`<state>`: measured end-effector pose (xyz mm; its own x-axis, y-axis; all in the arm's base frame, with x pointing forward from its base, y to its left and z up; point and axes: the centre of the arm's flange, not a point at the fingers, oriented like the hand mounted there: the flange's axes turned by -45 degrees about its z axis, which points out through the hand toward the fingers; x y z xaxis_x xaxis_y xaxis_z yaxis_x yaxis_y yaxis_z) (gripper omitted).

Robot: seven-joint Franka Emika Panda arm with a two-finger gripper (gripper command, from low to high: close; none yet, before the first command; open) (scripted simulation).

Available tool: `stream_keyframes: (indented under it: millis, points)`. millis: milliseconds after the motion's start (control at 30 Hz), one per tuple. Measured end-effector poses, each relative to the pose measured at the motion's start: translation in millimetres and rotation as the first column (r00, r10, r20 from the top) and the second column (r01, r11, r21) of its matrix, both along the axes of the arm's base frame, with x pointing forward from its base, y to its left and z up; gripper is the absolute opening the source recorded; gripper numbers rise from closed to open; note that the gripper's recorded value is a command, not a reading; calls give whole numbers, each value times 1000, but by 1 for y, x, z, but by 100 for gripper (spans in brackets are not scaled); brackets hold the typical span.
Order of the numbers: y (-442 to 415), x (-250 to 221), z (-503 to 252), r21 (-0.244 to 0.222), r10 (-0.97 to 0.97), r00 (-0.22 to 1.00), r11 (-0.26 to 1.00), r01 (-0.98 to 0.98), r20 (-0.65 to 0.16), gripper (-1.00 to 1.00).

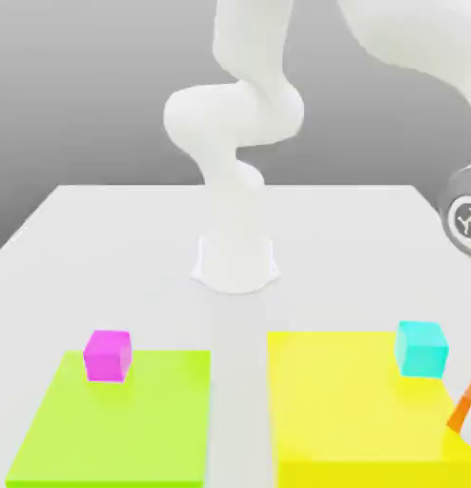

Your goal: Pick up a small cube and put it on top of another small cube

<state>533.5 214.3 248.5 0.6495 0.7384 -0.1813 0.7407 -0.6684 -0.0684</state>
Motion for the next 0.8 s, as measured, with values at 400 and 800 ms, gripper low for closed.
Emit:
stream_keyframes:
  millis: [400, 800]
  points:
    - [-294, -62, 53, 57, -159, 984, 986, 155, 81, -100]
    - [-391, -184, 33, 97, -169, 971, 983, 154, 169, -100]
